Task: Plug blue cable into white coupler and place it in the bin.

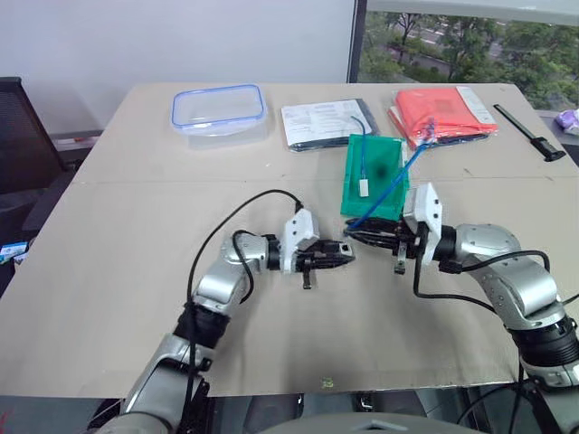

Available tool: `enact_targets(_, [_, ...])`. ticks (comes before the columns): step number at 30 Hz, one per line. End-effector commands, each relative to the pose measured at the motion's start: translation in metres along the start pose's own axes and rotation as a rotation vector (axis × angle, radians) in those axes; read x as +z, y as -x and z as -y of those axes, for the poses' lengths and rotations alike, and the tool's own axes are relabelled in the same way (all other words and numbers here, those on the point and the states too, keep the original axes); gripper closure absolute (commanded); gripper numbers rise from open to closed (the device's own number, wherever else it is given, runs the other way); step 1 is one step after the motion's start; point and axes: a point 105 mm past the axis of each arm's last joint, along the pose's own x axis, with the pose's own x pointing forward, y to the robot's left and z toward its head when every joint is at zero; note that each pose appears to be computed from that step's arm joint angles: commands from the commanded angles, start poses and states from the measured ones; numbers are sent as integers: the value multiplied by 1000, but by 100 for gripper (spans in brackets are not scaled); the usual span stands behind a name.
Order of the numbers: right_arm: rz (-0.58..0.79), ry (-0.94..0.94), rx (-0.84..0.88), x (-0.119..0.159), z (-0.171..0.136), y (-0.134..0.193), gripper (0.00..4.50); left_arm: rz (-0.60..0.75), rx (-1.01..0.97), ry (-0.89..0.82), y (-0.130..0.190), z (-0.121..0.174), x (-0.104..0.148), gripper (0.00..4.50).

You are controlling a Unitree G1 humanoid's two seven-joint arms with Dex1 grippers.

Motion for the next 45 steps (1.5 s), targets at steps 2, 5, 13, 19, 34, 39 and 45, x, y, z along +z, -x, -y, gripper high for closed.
enact_targets(2, [-21,97,47,2,-3,2,450,-4,-65,-64,-3,-3,4,396])
enact_targets(5, [-49,116,68,-3,-5,4,450,-8,-78,-80,-3,-6,4,396])
enact_targets(13, [-138,120,126,-23,-10,5,450,-12,-96,-98,-3,-3,1,396])
enact_targets(19, [-179,132,149,-34,-10,3,450,-13,-96,-98,-4,-1,-2,396])
enact_targets(34, [-403,-86,247,-102,-41,0,450,5,-87,-107,-8,-2,2,396])
enact_targets(39, [-341,-112,215,-88,-34,-1,450,8,-86,-97,-8,-1,0,396])
enact_targets(45, [-465,-246,317,-120,-63,11,450,28,-88,-96,-13,-1,4,396])
